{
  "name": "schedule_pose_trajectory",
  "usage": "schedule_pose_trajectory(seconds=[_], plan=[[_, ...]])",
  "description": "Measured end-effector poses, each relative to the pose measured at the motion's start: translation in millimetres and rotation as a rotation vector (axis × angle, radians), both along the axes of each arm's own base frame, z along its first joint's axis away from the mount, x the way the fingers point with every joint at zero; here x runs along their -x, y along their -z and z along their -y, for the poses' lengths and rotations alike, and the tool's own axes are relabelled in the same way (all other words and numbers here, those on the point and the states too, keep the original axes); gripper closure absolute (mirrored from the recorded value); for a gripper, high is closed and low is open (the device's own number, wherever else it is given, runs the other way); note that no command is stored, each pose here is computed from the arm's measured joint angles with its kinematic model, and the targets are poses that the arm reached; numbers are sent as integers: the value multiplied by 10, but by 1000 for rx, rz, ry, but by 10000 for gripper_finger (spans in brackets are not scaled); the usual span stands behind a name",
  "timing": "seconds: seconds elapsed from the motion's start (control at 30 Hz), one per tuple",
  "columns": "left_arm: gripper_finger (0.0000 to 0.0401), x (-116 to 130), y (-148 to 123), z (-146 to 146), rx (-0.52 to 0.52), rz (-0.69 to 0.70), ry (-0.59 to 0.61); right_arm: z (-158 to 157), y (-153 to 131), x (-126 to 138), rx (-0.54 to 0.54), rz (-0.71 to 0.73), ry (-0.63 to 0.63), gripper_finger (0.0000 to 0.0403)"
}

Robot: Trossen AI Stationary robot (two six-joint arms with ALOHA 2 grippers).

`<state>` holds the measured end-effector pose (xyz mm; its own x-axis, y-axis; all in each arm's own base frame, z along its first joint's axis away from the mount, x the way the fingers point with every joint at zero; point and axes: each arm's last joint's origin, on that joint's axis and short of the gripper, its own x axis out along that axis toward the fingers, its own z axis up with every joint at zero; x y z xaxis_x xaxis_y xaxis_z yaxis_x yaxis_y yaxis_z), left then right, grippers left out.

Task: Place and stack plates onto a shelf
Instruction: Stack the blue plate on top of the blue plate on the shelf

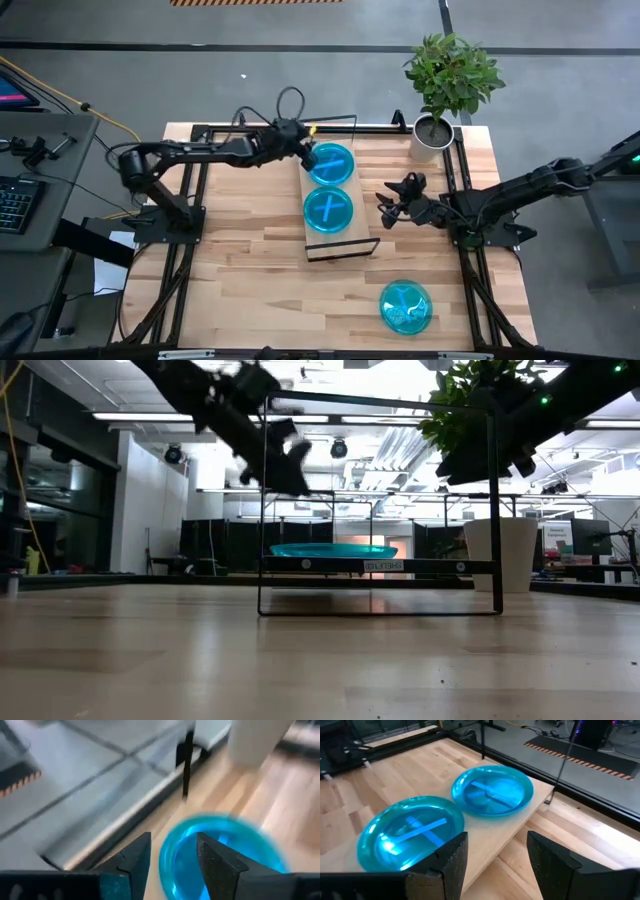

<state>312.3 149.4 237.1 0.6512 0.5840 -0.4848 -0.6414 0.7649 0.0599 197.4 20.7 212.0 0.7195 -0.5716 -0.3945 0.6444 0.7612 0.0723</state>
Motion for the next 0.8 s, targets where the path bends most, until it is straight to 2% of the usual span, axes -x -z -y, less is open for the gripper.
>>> schedule_pose_trajectory(seconds=[0.1,0.23,0.37,0.53,0.63,0.8], plan=[[247,103,-232,105,22,110,100,46,0,-4,1,0,24,214],[247,240,-303,411,13,300,321,126,0,-9,-1,0,63,214],[247,462,-83,719,-77,465,398,156,5,-16,-16,-13,41,214],[247,749,235,931,-140,604,423,124,-10,9,-63,-46,-100,214],[247,838,313,987,-148,631,440,89,-49,103,-220,-71,-210,214],[247,853,291,1022,-131,641,531,-40,-27,342,-621,-192,-268,214]])
